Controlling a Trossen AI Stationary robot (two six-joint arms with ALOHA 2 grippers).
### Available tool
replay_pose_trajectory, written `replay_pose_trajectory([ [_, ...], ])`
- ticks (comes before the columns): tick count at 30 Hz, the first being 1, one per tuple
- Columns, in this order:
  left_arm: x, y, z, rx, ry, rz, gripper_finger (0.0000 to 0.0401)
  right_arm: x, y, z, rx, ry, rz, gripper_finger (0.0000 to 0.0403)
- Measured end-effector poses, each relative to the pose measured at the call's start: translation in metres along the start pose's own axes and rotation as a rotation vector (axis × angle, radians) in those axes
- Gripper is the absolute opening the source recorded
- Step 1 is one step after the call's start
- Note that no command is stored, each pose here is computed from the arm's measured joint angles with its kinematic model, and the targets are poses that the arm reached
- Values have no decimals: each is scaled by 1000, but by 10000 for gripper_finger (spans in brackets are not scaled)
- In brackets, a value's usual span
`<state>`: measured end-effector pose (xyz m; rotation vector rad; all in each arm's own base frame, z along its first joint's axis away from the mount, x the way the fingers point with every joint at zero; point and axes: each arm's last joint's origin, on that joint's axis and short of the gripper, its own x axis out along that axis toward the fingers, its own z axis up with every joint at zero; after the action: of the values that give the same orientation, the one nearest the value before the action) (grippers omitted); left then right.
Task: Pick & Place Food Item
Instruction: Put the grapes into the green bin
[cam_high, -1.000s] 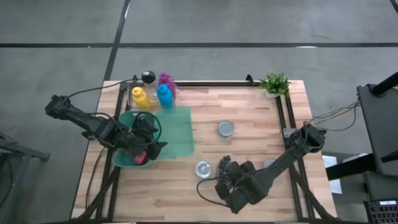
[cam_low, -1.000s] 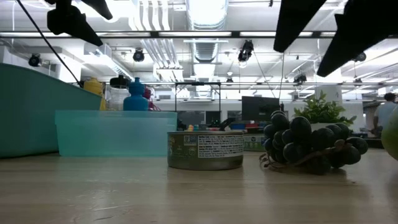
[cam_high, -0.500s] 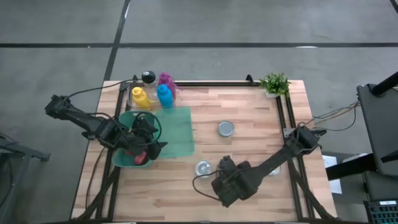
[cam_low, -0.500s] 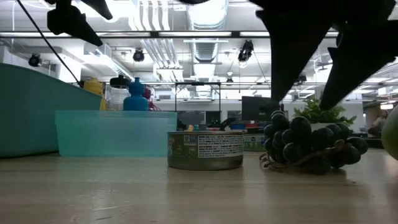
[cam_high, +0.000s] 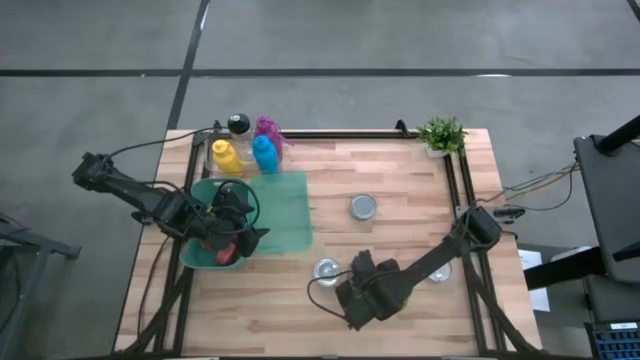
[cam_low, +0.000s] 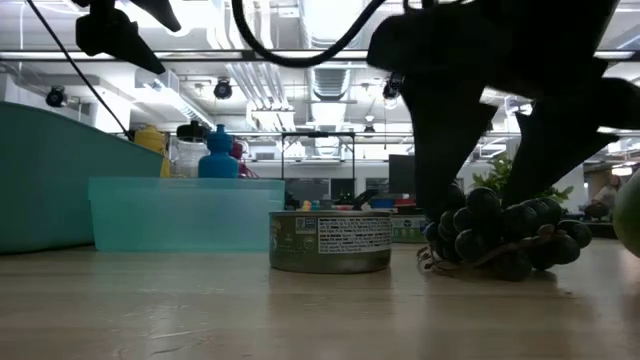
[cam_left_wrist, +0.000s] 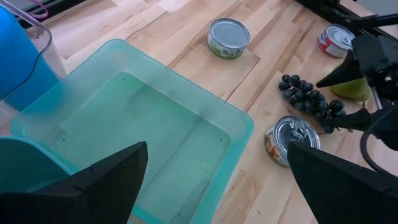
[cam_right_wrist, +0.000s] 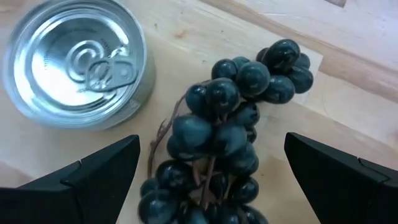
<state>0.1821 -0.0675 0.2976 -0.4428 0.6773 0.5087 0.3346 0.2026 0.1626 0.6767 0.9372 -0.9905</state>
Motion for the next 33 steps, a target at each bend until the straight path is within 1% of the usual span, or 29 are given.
replay_pose_trajectory([
  [10,0,0,0,0,0,0,393,16,0,0,-6,-15,-43,396],
  [20,0,0,0,0,0,0,393,18,-1,1,-27,-49,-46,391],
  [24,0,0,0,0,0,0,393,21,-1,0,-30,-50,-51,370],
  [33,0,0,0,0,0,0,393,21,0,-1,-58,-53,-47,294],
])
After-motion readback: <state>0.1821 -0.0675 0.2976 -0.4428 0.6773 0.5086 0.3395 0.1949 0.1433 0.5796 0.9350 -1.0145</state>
